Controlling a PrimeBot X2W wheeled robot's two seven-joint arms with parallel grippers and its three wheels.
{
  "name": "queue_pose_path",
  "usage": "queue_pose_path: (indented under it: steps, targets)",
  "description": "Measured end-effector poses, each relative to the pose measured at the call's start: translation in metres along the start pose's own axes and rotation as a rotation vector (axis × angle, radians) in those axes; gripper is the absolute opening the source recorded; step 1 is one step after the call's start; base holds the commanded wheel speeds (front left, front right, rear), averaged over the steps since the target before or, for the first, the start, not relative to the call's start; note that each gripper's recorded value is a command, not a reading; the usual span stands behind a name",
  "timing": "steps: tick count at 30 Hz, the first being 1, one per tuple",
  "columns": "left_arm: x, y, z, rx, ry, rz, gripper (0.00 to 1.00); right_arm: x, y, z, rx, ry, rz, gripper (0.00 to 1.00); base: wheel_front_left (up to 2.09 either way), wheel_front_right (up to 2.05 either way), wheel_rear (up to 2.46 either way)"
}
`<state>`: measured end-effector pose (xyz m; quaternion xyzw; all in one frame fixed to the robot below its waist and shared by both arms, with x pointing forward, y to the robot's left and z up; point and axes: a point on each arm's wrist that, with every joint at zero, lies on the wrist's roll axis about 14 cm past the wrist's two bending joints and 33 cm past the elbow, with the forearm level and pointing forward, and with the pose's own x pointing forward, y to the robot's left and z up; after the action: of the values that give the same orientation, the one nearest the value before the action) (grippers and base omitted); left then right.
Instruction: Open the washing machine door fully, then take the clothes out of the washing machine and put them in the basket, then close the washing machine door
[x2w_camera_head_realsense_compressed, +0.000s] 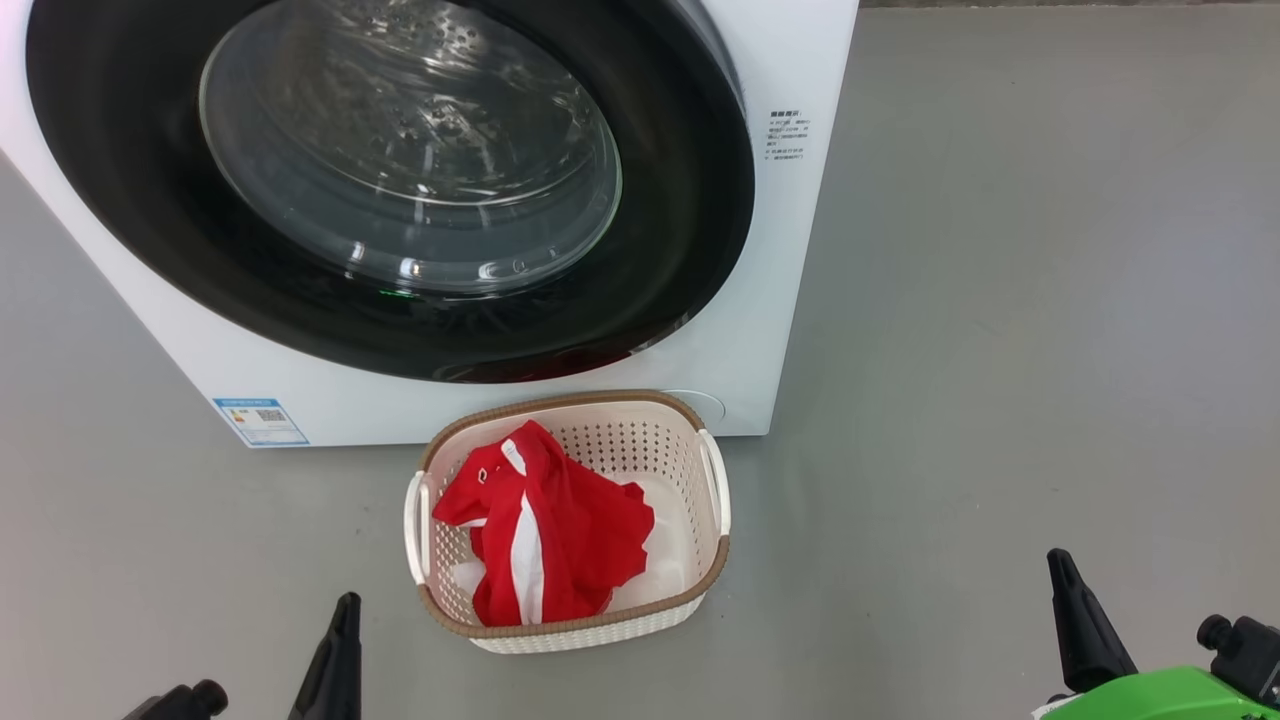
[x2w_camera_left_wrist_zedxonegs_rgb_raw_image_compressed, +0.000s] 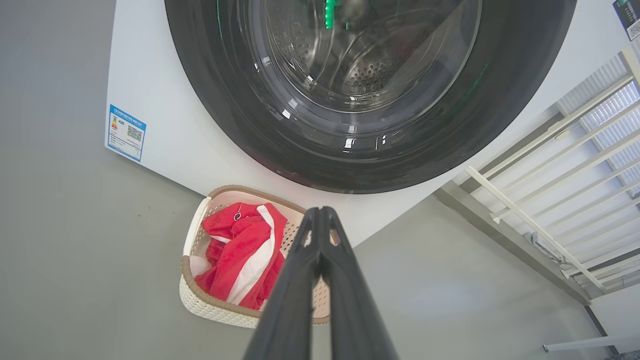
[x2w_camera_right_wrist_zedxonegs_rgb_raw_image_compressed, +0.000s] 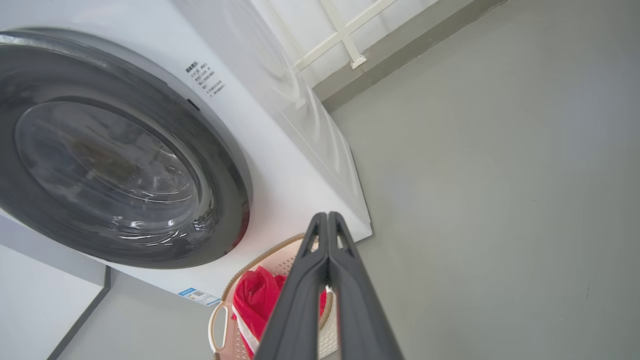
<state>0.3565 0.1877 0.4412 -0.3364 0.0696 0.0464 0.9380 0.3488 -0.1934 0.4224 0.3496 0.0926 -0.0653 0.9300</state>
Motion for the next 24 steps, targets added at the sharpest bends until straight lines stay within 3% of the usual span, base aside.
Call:
queue_pose_path:
  steps: [24]
  targets:
    - [0.003,-0.003,0.005,-0.257,0.008,0.003,0.00,0.006,0.007,0.014,0.257,-0.019,0.011,0.00,0.00,0.00,0.00]
